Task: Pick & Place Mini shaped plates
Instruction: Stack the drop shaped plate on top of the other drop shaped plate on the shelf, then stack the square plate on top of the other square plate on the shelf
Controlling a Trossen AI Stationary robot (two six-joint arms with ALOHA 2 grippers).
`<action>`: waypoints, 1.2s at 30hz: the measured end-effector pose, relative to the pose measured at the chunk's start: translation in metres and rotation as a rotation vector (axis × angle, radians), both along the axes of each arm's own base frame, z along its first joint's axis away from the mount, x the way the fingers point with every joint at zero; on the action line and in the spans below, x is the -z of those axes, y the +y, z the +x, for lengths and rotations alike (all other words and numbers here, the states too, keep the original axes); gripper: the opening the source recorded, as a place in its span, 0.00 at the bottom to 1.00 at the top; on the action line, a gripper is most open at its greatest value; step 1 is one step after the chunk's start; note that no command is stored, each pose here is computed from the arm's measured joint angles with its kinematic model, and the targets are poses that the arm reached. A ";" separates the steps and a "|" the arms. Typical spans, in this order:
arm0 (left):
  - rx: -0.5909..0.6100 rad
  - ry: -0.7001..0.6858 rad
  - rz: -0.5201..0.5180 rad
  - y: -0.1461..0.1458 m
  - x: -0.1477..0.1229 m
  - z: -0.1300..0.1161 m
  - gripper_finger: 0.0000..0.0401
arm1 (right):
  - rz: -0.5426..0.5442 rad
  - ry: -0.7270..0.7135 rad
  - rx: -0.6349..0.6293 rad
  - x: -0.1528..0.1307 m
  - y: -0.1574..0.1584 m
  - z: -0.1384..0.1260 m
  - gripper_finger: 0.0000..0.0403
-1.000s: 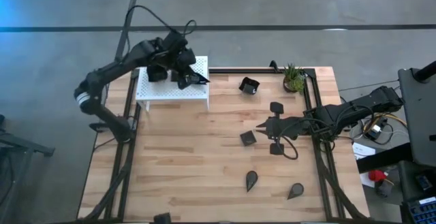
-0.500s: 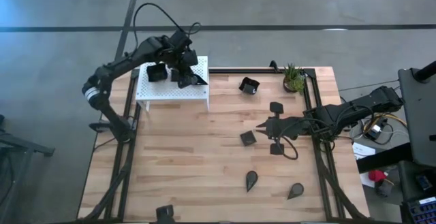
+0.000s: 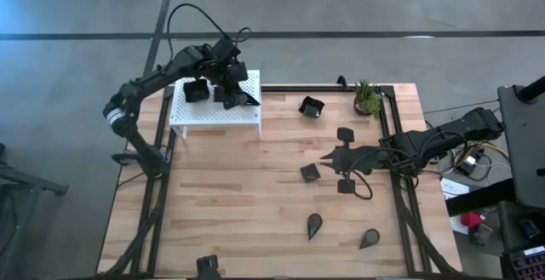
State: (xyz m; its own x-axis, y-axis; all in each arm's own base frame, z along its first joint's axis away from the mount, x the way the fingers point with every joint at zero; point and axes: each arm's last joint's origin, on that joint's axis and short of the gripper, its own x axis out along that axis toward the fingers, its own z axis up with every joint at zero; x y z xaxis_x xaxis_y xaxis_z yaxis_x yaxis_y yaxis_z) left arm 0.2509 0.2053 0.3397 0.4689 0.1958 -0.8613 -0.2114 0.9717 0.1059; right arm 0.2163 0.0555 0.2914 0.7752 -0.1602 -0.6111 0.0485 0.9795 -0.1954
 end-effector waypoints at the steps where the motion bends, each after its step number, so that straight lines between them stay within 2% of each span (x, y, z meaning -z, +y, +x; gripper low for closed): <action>1: 0.000 0.000 0.001 0.000 0.000 0.000 0.01 | 0.000 0.000 0.000 0.000 0.000 0.000 0.15; 13: -0.036 0.009 0.060 0.003 -0.001 0.001 0.08 | 0.002 0.000 0.002 0.000 0.000 0.000 0.15; 22: -0.052 0.005 0.104 0.001 -0.007 0.000 0.07 | 0.002 0.000 0.001 0.000 0.000 0.000 0.15; 28: -0.013 -0.048 0.153 -0.023 -0.027 -0.003 0.06 | 0.019 -0.004 0.017 0.000 0.000 0.000 0.15; 33: 0.035 -0.118 0.196 -0.058 -0.049 -0.005 0.01 | 0.018 -0.006 0.025 0.000 0.000 0.000 0.15; 36: 0.069 -0.125 0.235 -0.084 -0.058 -0.005 0.00 | 0.020 -0.019 0.070 0.000 -0.001 0.000 0.15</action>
State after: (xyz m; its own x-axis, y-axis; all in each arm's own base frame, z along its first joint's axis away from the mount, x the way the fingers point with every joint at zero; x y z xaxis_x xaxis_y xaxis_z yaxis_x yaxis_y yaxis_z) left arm 0.2463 0.1209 0.3976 0.5876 0.3473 -0.7308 -0.1715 0.9361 0.3070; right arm 0.2163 0.0541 0.2917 0.7741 -0.2024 -0.5998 0.1209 0.9773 -0.1738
